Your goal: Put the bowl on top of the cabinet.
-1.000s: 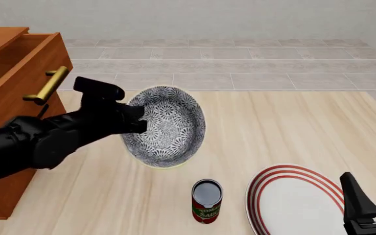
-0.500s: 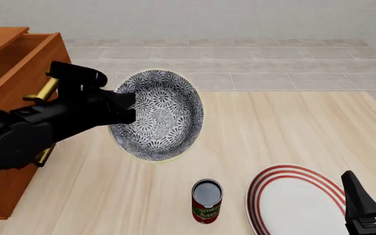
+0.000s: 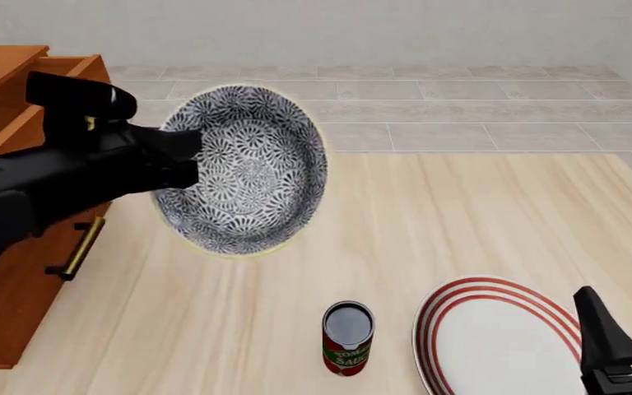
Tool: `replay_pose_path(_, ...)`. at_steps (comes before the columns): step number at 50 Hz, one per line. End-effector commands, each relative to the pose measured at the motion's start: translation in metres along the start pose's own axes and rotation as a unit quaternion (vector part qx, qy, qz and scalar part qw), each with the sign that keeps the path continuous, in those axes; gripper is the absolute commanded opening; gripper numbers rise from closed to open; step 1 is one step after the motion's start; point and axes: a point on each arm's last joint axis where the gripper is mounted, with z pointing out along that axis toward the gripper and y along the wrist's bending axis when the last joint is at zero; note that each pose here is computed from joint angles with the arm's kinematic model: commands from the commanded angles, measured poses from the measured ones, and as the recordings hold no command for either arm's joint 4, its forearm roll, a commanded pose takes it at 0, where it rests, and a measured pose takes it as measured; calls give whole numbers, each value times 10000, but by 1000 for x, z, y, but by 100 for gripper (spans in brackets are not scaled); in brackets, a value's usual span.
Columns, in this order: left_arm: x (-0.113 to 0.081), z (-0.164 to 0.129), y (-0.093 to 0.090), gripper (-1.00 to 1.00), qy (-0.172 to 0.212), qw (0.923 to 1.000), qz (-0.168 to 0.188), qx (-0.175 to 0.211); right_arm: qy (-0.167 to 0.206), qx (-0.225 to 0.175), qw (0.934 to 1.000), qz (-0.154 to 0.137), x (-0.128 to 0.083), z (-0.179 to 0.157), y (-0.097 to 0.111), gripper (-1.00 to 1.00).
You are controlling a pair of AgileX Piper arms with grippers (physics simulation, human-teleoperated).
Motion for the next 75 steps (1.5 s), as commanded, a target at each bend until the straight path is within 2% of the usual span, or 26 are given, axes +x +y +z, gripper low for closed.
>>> replay_pose_path(1,-12,-13,2,-100,-153,9998,-127,-38,4,-7,10000,13,1,0,0,100)
replay_pose_path(16,-29,-36,7,-100,-347,9989,-249,-170,12,-5,10000,7,4,0,0,100)
replay_pose_path(19,-32,-42,4,-100,-407,9985,-362,-95,13,-5,10000,4,3,0,0,100)
replay_pose_path(29,-38,-58,3,-100,-581,9976,-363,-80,6,-12,10000,1,3,0,0,100)
replay_pose_path(39,-47,-74,9,-100,-727,9962,-426,-238,4,-19,10000,3,2,0,0,100)
replay_pose_path(59,-59,-90,26,-100,-848,9916,-634,-747,2,-25,10000,-15,1,0,0,100)
replay_pose_path(60,-58,-90,28,-100,-856,9905,-723,-796,1,-23,10000,-16,0,0,0,100)
replay_pose_path(62,-59,-93,28,-100,-891,9903,-670,-831,4,-35,10000,-16,0,0,0,100)
replay_pose_path(66,-59,-93,38,-100,-906,9868,-768,-1102,5,-38,10000,-37,1,0,0,100)
replay_pose_path(70,-63,-97,38,-100,-966,9858,-817,-1105,-4,-37,10000,-31,-1,0,0,100)
replay_pose_path(75,-68,-103,44,-100,-1060,9807,-979,-1318,-13,-44,10000,-29,-2,0,0,100)
